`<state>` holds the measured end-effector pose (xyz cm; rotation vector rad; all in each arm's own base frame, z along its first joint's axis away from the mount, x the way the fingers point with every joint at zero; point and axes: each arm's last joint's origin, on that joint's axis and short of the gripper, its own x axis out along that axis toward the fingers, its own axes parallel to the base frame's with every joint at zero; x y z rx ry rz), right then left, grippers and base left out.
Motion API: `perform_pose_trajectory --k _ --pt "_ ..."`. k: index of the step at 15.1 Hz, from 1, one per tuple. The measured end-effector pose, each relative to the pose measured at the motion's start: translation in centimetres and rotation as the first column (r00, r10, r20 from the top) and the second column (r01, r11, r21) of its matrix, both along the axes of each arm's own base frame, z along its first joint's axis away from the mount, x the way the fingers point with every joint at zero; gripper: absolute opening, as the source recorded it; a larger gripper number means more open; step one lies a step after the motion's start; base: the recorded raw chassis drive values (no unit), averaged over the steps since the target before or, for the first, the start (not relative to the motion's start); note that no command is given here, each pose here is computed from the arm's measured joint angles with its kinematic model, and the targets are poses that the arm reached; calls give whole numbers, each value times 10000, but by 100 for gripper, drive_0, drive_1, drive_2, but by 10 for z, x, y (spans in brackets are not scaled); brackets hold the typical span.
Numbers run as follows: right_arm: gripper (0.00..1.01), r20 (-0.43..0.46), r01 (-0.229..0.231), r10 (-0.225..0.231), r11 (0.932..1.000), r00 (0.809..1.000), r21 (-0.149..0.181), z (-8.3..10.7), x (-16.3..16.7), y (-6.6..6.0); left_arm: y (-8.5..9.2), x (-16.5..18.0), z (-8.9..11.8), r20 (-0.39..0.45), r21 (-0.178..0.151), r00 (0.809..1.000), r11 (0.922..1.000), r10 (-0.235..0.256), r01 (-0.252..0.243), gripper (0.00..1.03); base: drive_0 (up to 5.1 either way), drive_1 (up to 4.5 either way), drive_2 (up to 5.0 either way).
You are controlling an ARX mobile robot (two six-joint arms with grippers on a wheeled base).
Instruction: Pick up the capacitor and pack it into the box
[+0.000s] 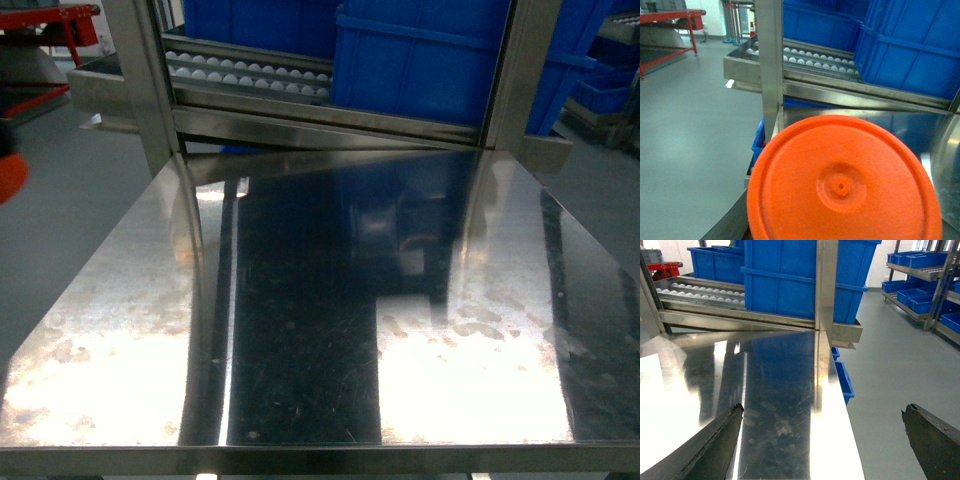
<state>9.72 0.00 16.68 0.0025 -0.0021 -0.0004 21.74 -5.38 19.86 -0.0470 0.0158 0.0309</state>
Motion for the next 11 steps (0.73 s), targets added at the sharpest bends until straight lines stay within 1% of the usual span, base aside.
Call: perform_pose_trajectory --k 1,2,3,4,11 --pt "98 4 -4 4 10000 10000 0 0 0 0 12 -40 24 971 -373 9952 9993 88 -52 44 0 0 0" --pt "98 0 -4 4 10000 10000 0 0 0 0 12 -41 25 1034 -436 9946 9990 83 -38 44 0 0 0" --pt "98 4 -4 4 10000 10000 0 0 0 0 15 -41 16 17 78 9997 9997 -249 249 44 0 0 0" --pt "98 0 0 0 10000 10000 4 0 0 0 19 -47 9 -131 262 9992 9989 -377 381 44 0 0 0" --pt "98 4 -4 4 10000 10000 4 0 0 0 30 -58 5 147 293 9997 9994 -192 188 44 0 0 0"
